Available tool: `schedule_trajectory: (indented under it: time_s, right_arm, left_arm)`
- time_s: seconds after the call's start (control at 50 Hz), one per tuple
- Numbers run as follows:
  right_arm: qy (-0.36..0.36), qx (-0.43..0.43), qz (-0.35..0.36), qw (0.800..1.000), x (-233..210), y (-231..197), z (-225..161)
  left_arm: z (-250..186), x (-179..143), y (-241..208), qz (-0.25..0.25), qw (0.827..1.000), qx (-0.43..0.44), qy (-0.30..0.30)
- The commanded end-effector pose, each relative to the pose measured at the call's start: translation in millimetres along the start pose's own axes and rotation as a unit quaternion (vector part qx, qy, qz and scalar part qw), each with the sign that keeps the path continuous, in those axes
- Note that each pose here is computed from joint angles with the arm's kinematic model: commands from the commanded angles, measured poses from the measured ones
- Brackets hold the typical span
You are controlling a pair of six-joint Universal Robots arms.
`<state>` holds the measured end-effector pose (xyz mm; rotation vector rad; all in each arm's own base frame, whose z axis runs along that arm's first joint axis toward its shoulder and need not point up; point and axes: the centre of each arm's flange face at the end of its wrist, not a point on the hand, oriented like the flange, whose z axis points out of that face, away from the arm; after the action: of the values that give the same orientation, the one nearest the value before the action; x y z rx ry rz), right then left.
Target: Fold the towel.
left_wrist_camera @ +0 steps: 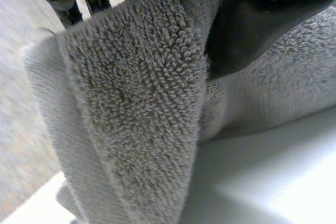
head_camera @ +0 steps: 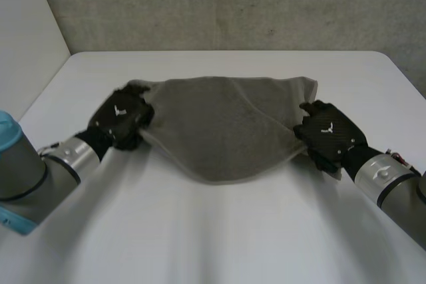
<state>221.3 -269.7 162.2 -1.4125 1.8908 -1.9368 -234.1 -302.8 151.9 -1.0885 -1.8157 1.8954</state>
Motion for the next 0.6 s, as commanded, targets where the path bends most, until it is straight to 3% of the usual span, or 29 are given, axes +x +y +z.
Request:
schedule_trajectory:
  time_s: [0.02,0.3,0.6]
  right_arm:
    - [0.008,-0.01,0.012,1.0,6.9,7.3,0.6]
    - [0.024,-0.02,0.018,0.999,15.4,12.8,-0.9]
    - [0.024,-0.022,0.02,0.999,14.3,13.8,-1.5]
  left_arm:
    - [-15.2,23.2,21.3,-0.003,0.997,-0.072,0.034]
    - [-20.0,26.0,27.1,-0.009,0.996,-0.089,0.028]
    - [-27.6,16.3,27.6,-0.005,0.991,-0.123,-0.044]
